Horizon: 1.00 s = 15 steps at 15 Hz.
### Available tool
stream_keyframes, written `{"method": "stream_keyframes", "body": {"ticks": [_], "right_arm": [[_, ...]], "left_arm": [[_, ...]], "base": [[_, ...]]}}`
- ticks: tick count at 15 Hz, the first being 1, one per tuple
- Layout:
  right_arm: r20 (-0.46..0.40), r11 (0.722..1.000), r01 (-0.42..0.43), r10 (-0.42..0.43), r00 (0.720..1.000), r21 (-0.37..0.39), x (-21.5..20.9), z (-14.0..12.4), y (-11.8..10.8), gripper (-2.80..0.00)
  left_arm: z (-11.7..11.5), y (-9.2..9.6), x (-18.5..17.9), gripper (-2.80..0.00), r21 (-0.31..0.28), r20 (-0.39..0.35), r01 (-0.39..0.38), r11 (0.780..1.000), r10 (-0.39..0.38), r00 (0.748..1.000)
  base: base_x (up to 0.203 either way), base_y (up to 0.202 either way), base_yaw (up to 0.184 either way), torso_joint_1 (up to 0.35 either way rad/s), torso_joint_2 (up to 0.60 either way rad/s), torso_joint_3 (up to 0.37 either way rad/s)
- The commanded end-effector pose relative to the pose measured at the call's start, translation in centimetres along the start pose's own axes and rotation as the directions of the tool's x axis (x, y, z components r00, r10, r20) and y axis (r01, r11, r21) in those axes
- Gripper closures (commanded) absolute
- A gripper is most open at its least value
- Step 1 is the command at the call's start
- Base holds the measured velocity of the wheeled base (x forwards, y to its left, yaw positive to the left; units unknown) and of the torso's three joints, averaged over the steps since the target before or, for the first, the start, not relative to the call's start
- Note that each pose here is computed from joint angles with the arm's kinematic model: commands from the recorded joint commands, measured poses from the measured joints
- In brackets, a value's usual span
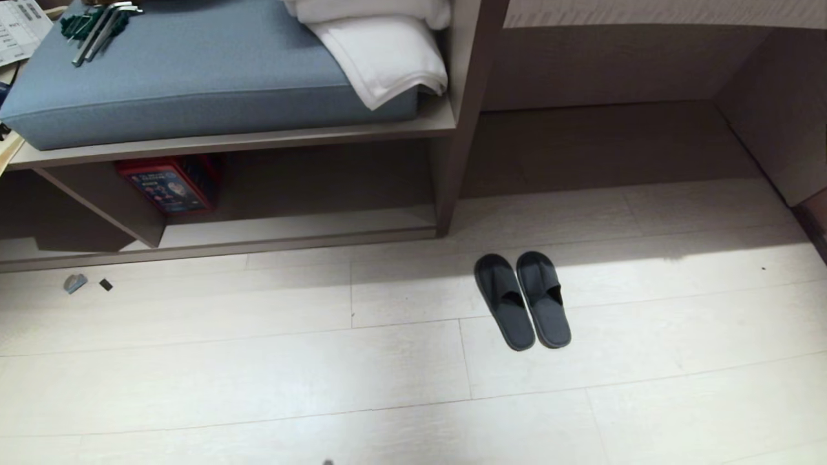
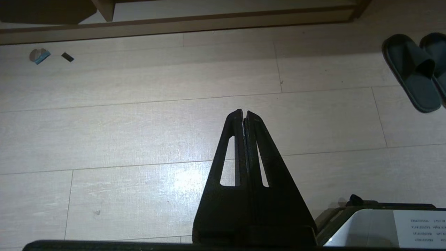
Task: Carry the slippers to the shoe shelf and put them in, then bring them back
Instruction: Pick up the slippers on the floor
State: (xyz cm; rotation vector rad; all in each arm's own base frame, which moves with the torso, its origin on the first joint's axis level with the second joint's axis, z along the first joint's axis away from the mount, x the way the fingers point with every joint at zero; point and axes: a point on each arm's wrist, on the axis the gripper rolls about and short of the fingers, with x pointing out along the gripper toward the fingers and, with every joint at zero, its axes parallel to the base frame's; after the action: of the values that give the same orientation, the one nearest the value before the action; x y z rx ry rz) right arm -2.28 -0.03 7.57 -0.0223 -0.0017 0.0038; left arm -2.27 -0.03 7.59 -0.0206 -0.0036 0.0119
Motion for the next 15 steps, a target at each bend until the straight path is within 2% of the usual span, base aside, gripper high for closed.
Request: {"method": "stream_keyframes", "body": {"ticks": [1,15], "right_arm": [[0.0,1.0,-0.001,0.001,1.0,-0.001,0.0,0.0,0.0,0.0],[-0.002,1.0,0.002,-0.002,1.0,0.002,0.01,0.0,0.0,0.0]], "left_arm": [[0.0,0.0,0.01,0.0,-0.001,0.0,0.0,1.0,0.0,1.0],[0.0,0.0,0.01,0.0,-0.001,0.0,0.0,1.0,0.0,1.0]], "base": [[0.0,0.0,0.0,0.002,0.0,-0.198],[0.0,0.0,0.0,0.003,0.0,-0.196]]}}
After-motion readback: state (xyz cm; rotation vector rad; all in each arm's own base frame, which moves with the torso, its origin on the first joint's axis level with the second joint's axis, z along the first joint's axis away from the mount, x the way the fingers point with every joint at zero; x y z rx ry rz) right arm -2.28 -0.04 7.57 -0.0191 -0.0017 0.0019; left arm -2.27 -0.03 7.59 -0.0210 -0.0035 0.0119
